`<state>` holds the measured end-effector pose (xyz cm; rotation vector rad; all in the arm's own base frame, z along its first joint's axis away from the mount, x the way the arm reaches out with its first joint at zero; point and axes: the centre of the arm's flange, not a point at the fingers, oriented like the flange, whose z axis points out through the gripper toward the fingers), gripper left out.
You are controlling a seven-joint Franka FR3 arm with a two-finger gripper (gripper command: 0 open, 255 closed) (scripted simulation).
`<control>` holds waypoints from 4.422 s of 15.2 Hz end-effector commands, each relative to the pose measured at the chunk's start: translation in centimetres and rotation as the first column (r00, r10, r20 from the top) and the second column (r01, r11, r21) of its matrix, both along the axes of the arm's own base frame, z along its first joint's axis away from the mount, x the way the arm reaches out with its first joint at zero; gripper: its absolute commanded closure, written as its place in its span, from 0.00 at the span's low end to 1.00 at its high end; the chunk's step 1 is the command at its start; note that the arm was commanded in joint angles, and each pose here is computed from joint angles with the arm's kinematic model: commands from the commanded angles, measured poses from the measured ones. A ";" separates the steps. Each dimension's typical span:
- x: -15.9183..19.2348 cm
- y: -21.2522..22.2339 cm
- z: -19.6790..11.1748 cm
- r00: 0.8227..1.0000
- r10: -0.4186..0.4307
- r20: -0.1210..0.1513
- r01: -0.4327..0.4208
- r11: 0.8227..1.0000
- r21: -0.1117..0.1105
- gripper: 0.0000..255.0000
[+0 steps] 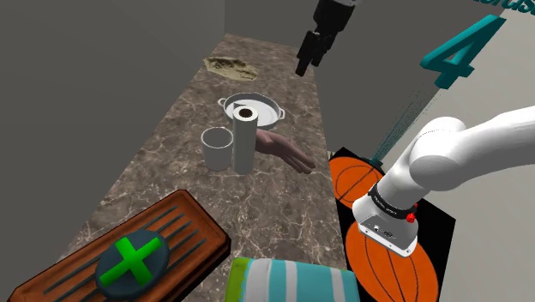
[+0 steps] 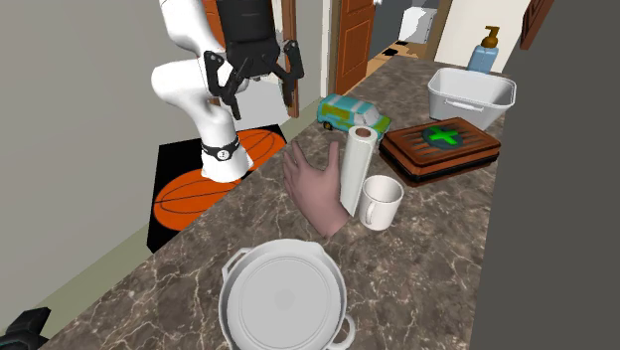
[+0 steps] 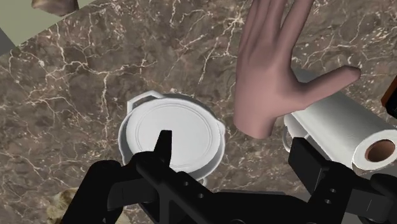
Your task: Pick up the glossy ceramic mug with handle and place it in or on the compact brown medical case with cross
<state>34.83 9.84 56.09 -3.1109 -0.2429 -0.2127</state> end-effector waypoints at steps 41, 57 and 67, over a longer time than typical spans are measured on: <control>7.3 26.9 -21.5 0.992 0.123 0.027 -0.121 0.990 -0.075 1.00; 7.3 26.9 -17.3 0.992 0.123 0.027 -0.121 0.990 -0.075 1.00; 7.3 26.9 -12.0 0.992 0.123 0.027 -0.121 0.990 -0.075 1.00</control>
